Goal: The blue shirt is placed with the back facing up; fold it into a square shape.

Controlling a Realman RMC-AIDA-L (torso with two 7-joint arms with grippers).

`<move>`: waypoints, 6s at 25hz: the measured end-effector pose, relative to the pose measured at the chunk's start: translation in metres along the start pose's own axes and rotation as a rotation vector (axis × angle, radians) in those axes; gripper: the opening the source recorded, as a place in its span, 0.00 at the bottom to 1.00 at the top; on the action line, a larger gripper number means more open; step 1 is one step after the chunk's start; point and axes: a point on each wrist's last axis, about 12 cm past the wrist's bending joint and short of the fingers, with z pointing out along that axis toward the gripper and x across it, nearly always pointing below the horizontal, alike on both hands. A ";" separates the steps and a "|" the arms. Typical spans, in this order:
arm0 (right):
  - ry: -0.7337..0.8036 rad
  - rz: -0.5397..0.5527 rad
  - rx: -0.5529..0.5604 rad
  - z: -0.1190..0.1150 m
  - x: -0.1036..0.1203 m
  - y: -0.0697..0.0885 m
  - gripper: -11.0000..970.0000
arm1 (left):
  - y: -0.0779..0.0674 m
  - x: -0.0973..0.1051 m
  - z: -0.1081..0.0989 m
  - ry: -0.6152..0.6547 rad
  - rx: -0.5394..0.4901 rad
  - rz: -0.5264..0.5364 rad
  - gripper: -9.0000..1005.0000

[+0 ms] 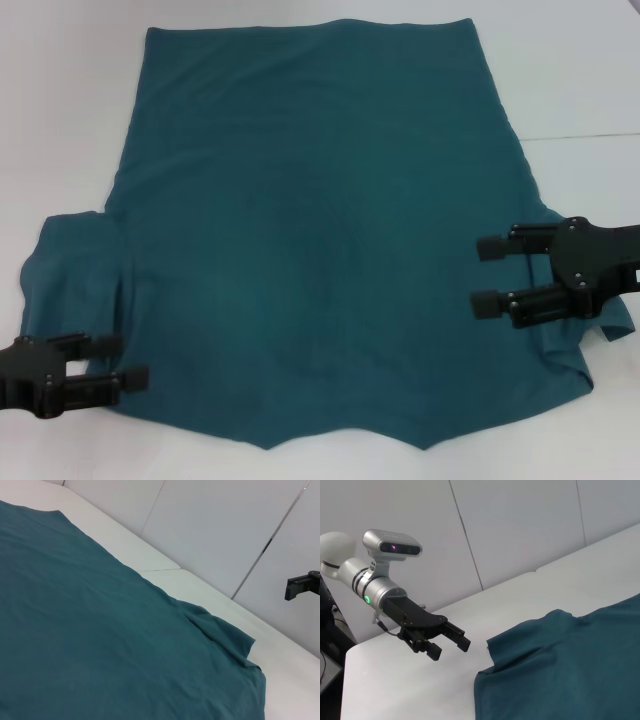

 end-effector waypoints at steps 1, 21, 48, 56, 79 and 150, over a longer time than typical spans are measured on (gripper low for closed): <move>0.000 0.000 0.000 0.000 0.000 0.000 0.97 | 0.000 0.000 0.000 0.000 0.000 0.000 0.79; -0.003 -0.002 0.021 0.000 -0.001 -0.003 0.97 | 0.013 0.003 -0.030 -0.055 -0.244 -0.140 0.79; 0.007 0.019 0.006 0.005 -0.006 -0.002 0.97 | 0.040 0.015 0.001 0.019 -0.606 -0.263 0.79; 0.007 0.021 0.004 0.006 -0.005 -0.001 0.97 | 0.045 0.020 0.005 0.033 -0.645 -0.266 0.77; -0.012 0.017 -0.010 0.013 -0.009 0.000 0.97 | 0.052 0.010 0.028 0.042 -0.664 -0.257 0.27; -0.168 0.044 0.006 0.004 0.009 0.011 0.97 | 0.008 -0.090 0.110 0.209 -0.533 0.000 0.80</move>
